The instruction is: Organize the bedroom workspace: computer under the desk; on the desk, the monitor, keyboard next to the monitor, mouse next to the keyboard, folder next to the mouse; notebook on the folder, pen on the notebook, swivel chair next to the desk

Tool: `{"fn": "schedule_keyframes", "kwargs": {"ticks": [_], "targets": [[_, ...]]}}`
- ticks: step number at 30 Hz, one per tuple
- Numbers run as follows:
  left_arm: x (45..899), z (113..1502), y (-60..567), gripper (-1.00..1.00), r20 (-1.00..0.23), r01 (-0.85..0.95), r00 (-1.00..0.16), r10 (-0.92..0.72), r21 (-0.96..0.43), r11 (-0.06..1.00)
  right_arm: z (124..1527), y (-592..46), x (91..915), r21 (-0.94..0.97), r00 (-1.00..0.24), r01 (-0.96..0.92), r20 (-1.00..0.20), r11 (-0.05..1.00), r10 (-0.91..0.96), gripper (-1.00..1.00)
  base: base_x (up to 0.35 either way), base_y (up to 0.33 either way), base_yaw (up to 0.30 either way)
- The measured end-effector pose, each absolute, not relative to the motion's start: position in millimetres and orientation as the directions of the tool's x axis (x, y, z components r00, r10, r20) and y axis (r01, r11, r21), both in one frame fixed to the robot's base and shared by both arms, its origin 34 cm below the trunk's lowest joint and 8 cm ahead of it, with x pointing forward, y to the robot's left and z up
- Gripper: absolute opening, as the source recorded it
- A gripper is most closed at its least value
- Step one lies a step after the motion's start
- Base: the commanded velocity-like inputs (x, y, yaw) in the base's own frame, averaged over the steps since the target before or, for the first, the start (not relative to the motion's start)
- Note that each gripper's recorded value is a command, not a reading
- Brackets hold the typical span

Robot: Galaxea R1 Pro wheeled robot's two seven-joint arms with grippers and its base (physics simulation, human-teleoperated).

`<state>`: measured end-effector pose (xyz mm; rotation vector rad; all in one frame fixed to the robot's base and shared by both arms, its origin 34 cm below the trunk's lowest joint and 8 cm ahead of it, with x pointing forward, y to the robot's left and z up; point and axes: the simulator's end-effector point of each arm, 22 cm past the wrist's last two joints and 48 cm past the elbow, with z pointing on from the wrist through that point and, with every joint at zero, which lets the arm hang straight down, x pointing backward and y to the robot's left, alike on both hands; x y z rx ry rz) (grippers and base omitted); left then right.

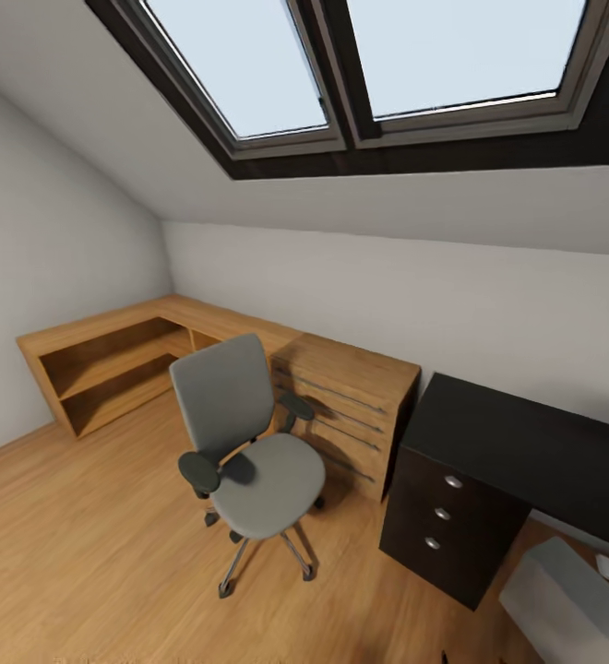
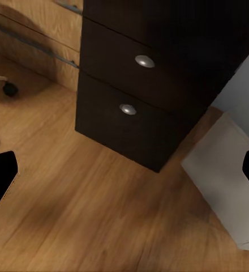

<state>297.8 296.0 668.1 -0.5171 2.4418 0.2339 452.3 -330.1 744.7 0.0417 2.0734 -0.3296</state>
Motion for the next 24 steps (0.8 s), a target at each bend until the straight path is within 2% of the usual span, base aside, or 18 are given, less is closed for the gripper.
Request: {"fn": "schedule_keyframes", "kwargs": {"ticks": [10, 16, 24], "targets": [[294.2, 666.9, 300.2, 1.0, -0.609, -0.416, -0.734, -0.301, 0.053, 0.908, 739.2, -329.7, 448.1, -0.223, -0.528, 0.156, -0.842, 0.962, -0.11, 1.0, 0.0, 0.0, 0.277], [293.4, 666.6, 300.9, 1.0, -0.608, -0.416, -0.735, -0.3, 0.055, 0.908, 718.7, -336.4, 427.8, -0.275, -0.621, 0.104, -0.769, 0.956, -0.154, 1.0, 0.0, 0.0, 0.284], [293.2, 666.5, 300.9, 1.0, -0.607, -0.415, -0.736, -0.3, 0.056, 0.908, 709.9, -331.4, 419.1, -0.304, -0.652, 0.034, -0.729, 0.952, -0.21, 1.0, 0.0, 0.0, 0.284]]}}
